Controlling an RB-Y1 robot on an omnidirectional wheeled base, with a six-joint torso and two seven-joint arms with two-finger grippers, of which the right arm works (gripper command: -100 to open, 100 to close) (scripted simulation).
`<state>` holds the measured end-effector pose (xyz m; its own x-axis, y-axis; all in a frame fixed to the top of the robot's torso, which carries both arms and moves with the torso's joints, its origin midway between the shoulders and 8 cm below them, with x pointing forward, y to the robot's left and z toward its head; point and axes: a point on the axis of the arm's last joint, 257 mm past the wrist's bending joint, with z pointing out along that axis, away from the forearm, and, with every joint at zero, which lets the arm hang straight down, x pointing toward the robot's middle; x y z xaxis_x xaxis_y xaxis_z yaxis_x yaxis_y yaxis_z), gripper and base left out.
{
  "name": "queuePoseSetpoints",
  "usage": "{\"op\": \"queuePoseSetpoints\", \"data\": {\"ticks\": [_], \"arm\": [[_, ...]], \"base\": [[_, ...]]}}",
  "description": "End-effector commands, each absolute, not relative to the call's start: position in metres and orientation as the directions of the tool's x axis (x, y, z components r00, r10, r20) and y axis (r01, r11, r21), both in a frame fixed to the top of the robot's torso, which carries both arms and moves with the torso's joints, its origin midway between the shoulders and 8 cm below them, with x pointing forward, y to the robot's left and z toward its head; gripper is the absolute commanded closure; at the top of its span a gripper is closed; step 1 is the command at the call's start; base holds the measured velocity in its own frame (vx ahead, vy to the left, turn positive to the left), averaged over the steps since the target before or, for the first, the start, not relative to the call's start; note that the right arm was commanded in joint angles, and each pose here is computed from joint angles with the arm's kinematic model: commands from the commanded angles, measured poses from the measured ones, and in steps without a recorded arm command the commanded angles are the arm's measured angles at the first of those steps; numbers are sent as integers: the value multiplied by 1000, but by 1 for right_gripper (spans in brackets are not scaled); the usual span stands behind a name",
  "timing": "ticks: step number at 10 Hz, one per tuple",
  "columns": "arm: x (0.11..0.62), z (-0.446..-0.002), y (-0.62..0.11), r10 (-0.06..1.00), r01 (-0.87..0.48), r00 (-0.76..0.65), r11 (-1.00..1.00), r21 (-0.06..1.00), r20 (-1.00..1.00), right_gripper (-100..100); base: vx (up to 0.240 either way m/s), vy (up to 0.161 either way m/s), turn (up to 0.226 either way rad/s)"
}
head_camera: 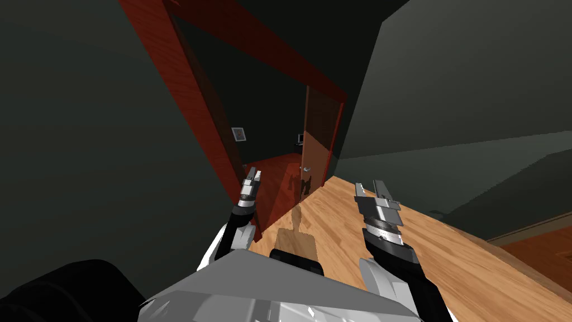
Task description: Push the door open
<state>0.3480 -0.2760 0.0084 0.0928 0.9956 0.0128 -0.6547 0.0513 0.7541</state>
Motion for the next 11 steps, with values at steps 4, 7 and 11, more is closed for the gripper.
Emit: {"op": "queuePoseSetpoints", "data": {"ticks": [4, 7, 11], "arm": [[365, -20, -267, 998, -622, 54, 14, 783, 25, -100], [378, -43, -259, 999, -592, 24, -13, 806, 34, -100], [393, -72, -248, 999, -553, -10, -43, 832, 44, -100]], "base": [[113, -53, 86], [124, -71, 86], [93, -60, 82]]}}
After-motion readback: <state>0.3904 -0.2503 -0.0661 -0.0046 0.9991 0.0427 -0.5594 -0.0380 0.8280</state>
